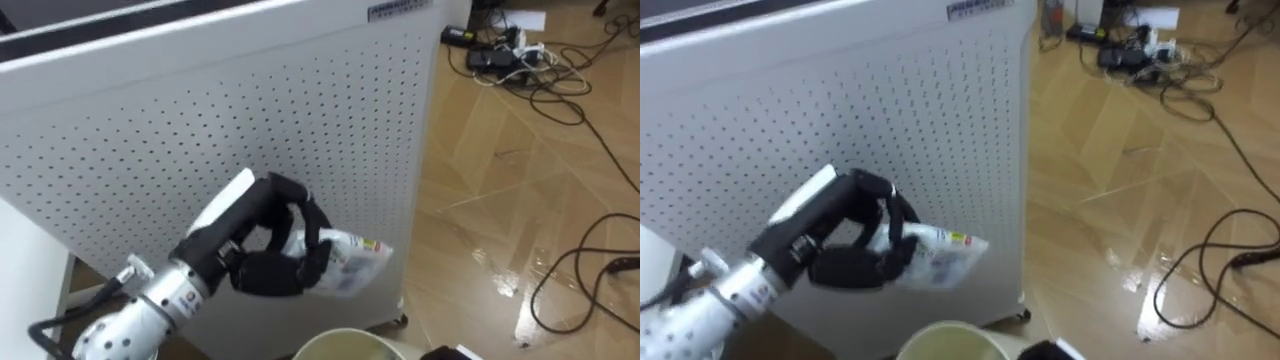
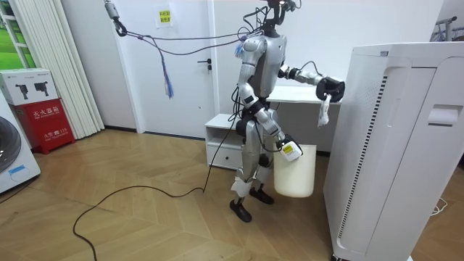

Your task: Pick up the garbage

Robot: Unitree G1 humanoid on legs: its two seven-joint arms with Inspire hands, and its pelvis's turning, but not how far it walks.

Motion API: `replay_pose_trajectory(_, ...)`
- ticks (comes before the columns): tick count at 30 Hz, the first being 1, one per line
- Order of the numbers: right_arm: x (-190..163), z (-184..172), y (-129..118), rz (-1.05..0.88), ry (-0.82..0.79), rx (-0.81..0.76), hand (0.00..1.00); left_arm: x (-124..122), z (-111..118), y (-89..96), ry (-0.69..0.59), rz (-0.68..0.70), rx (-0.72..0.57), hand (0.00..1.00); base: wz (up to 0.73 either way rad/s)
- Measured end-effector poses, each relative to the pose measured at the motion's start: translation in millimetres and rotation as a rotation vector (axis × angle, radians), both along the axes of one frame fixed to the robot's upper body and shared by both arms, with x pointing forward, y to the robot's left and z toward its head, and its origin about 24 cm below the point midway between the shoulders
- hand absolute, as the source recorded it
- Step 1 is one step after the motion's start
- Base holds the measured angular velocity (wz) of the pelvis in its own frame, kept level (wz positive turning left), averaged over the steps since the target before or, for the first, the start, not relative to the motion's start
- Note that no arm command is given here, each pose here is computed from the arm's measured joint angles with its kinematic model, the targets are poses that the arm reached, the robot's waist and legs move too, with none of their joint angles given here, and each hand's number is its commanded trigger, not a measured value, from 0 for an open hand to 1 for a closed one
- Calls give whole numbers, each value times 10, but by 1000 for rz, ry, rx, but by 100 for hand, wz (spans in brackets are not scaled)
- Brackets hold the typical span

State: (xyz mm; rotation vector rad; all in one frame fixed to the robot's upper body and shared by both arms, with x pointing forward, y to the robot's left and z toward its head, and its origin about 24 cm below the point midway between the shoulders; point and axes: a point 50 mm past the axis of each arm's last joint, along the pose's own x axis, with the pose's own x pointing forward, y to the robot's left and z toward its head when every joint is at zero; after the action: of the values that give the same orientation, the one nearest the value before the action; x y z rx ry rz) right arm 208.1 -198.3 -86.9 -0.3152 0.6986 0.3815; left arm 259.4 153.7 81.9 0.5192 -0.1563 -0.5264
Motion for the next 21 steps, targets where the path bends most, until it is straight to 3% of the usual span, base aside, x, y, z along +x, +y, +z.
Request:
replay_pose_trajectory(14,91,-35,23,-34,7,16,100,-140,-805,-136,355,-50,18,100,-2)
replay_pose_trajectory(21,127,-53,94,-34,14,31,100,-185,-1004,-216,454,-71,-1,100,7)
